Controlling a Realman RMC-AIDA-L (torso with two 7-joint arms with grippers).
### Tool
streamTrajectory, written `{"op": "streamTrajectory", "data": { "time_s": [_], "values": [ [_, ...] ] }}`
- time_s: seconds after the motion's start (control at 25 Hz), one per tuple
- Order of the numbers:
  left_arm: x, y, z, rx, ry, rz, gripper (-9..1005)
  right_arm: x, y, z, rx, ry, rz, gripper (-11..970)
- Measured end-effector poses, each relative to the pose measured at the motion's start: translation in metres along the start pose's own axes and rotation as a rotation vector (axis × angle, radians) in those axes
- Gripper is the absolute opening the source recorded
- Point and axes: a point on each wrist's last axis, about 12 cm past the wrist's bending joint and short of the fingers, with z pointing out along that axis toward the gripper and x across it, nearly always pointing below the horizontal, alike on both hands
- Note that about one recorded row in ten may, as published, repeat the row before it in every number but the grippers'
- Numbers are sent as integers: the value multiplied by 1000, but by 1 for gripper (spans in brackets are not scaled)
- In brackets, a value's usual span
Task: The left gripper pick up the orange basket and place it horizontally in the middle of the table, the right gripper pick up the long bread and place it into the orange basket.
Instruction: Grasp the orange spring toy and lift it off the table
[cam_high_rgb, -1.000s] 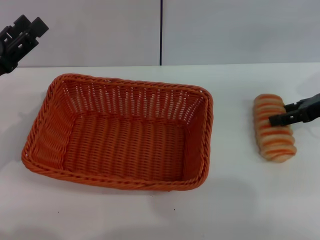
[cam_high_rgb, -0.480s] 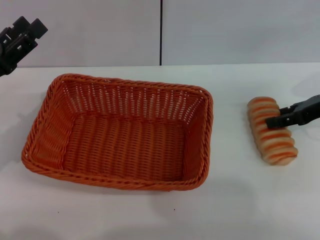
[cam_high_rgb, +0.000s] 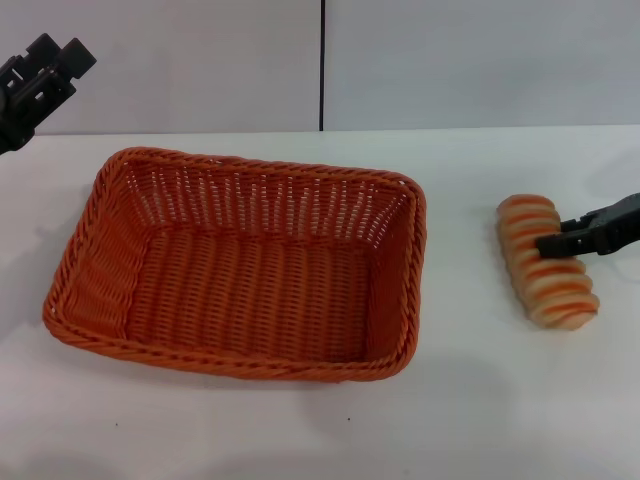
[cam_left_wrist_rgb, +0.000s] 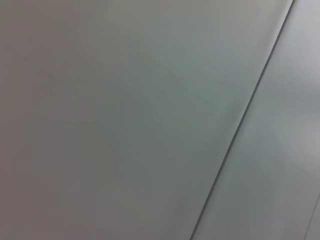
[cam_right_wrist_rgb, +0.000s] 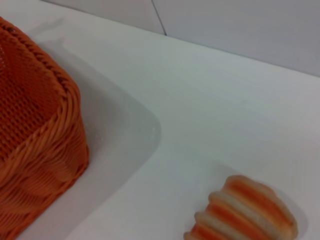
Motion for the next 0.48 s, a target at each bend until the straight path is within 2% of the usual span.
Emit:
{"op": "streamTrajectory", "data": {
  "time_s": [0.48],
  "values": [
    [1,-1,0,2,0,-3,796,-1,3,1,19,-20,-28,403]
  ]
}}
